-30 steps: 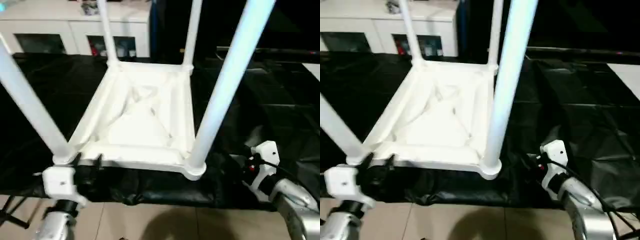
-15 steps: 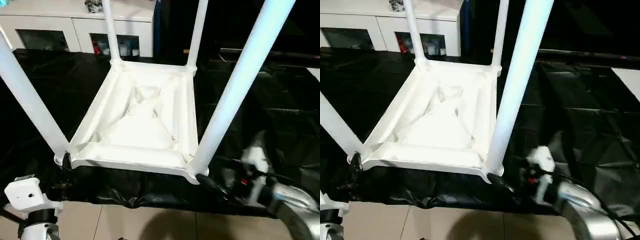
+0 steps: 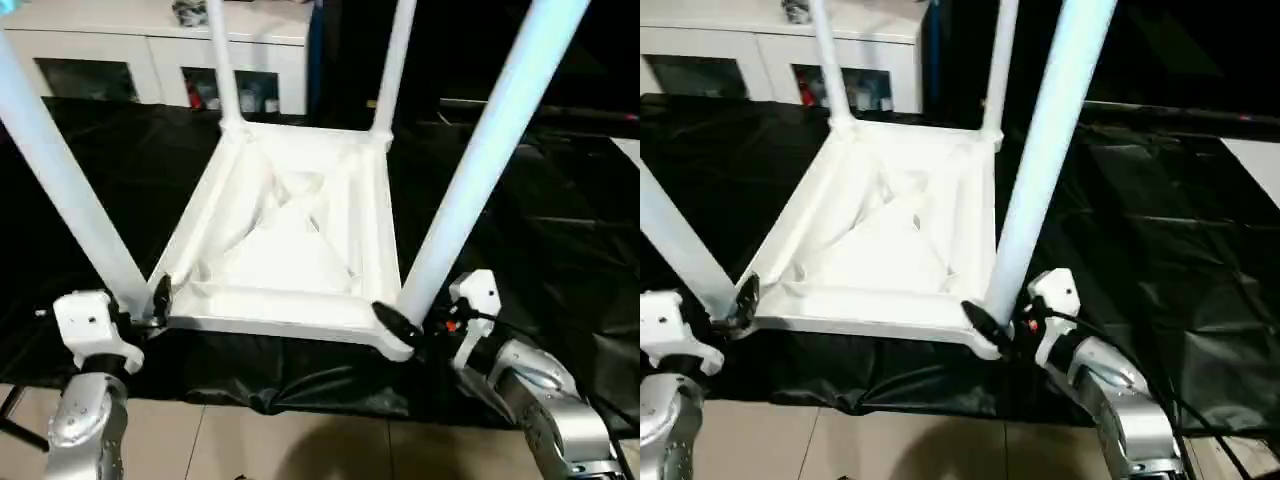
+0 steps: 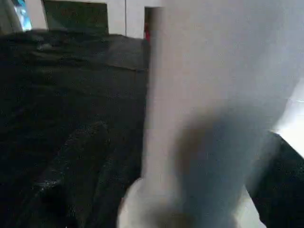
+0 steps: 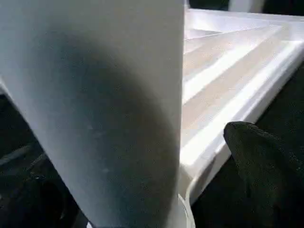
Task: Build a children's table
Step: Flip table
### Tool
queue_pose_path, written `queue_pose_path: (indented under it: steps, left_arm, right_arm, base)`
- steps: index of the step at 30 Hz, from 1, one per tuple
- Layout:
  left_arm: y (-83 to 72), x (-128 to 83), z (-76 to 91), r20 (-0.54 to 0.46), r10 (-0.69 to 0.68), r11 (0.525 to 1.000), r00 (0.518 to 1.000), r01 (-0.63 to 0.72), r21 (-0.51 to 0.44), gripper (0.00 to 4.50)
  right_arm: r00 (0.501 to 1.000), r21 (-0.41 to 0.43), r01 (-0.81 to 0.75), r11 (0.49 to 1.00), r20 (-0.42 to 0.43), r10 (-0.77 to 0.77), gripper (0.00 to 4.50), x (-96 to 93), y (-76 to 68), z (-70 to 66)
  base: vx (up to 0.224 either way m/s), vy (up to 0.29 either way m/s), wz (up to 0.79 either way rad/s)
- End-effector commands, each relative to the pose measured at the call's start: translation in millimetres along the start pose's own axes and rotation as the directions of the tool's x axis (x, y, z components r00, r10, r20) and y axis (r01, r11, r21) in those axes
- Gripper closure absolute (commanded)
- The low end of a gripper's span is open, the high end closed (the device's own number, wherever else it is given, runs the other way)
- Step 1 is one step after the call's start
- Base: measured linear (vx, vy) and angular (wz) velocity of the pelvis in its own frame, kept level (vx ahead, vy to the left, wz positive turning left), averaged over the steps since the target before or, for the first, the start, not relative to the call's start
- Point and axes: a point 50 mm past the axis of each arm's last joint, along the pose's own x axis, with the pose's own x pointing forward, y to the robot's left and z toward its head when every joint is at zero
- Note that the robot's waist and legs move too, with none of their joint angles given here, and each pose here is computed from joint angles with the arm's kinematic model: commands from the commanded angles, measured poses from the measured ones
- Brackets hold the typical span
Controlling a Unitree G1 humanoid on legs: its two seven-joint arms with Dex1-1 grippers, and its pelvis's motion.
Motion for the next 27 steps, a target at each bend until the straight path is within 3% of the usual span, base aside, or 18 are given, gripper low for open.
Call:
queue_pose_path:
  steps: [1, 6, 8, 10, 11, 13, 14, 18, 20, 23, 27]
  left_arm:
    - [2.2, 2.0, 1.1, -0.003, 0.0, 1.0, 1.0, 0.0, -0.01, 0.04]
    - [-16.7, -7.3, -2.8, -0.01, -0.041, 0.998, 0.999, 0.041, -0.048, 0.04]
    - [-22.5, -13.1, -5.5, -0.018, -0.039, 0.998, 0.999, 0.038, -0.054, 0.04]
    - [-26.9, -18.3, -7.5, -0.024, -0.024, 0.997, 0.999, 0.023, -0.075, 0.04]
    - [-27.3, -18.9, -7.8, -0.026, -0.022, 0.997, 0.999, 0.02, -0.079, 0.32]
    - [-28.6, -21.1, -9.0, -0.034, -0.013, 0.997, 0.999, 0.011, -0.08, 0.39]
    - [-28.7, -22.1, -9.9, -0.044, -0.007, 0.997, 0.999, 0.004, -0.076, 0.53]
    - [-28.6, -23.0, -9.7, -0.056, -0.002, 0.997, 0.998, -0.003, -0.076, 0.91]
    - [-28.3, -22.0, -7.7, -0.06, 0.014, 0.995, 0.998, -0.02, -0.095, 1.13]
    - [-30.0, -20.3, -6.5, -0.058, 0.008, 0.993, 0.998, -0.015, -0.12, 1.36]
    - [-35.6, -15.9, -4.9, -0.052, -0.023, 0.988, 0.998, 0.014, -0.154, 1.65]
  right_arm:
    - [0.994, -0.028, 0.108, 0.994, 0.009, -0.107, 0.0, -9.6, -19.4, 4.5]
    - [0.968, -0.024, 0.248, 0.968, 0.048, -0.247, 0.0, -21.8, -42.5, 10.1]
    - [0.962, -0.028, 0.264, 0.964, 0.073, -0.262, 0.0, -22.8, -43.5, 12.5]
    - [0.971, -0.011, 0.229, 0.973, 0.066, -0.228, 0.0, -23.4, -39.0, 11.8]
    - [0.973, -0.004, 0.222, 0.975, 0.06, -0.221, 0.0, -23.4, -38.1, 11.3]
    - [0.989, 0.029, 0.142, 0.989, 0.033, -0.143, 0.0, -24.4, -29.7, 8.4]
    - [0.999, 0.033, 0.047, 0.998, 0.007, -0.047, 0.0, -26.2, -18.9, 5.3]
    - [0.999, 0.019, -0.044, 0.999, -0.03, 0.044, 0.0, -30.3, -8.4, 1.6]
    - [0.99, -0.021, -0.109, 0.994, -0.097, 0.106, 0.0, -39.3, -4.5, -1.2]
    - [0.99, -0.049, -0.083, 0.995, -0.117, 0.077, 0.0, -46.1, -11.1, 0.1]
    - [0.989, -0.029, -0.102, 0.994, -0.112, 0.098, 0.0, -65.9, -19.8, 14.8]
  base:
    - [0.0, 0.0, 0.0]
    - [0.0, 0.0, 0.0]
    - [0.0, 0.0, 0.0]
    - [0.0, 0.0, 0.0]
    - [0.0, 0.0, 0.0]
    - [0.0, 0.0, 0.0]
    - [0.0, 0.0, 0.0]
    - [0.0, 0.0, 0.0]
    - [0.0, 0.0, 0.0]
    - [0.0, 0.0, 0.0]
    - [0.0, 0.0, 0.0]
